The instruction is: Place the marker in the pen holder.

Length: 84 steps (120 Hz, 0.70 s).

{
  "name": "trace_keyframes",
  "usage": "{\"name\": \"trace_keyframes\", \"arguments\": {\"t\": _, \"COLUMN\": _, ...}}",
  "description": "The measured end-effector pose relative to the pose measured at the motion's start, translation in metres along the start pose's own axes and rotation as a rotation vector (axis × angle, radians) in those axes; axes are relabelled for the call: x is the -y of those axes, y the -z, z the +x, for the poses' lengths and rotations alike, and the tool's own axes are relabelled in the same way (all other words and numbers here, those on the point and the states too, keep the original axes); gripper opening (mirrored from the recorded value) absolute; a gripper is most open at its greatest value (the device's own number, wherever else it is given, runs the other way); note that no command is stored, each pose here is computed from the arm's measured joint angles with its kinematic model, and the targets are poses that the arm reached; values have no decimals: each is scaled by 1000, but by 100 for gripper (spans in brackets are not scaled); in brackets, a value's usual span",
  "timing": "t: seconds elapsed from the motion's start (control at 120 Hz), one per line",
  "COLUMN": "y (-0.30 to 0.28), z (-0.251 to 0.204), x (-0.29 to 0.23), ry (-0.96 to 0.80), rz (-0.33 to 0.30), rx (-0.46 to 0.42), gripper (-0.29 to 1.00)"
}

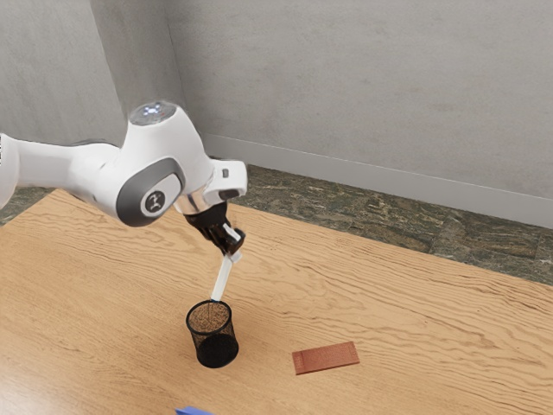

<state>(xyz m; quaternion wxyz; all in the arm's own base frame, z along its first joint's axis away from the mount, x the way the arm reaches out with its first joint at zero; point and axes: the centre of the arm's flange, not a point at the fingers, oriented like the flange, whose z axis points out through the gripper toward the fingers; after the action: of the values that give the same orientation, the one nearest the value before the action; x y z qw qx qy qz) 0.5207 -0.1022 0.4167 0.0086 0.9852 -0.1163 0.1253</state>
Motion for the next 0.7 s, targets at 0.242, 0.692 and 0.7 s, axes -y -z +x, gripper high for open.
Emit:
{"name": "trace_keyframes", "arguments": {"t": 0.242, "y": -14, "z": -33, "x": -7, "ry": 8, "rz": 5, "rx": -19, "gripper": -8}}
{"name": "trace_keyframes", "arguments": {"t": 0.692, "y": 66, "z": 38, "x": 22, "ry": 26, "rz": -1, "rx": -61, "gripper": 48}}
{"name": "trace_keyframes", "arguments": {"t": 0.7, "y": 74, "z": 43, "x": 24, "ry": 26, "rz": 0, "rx": -64, "gripper": 49}}
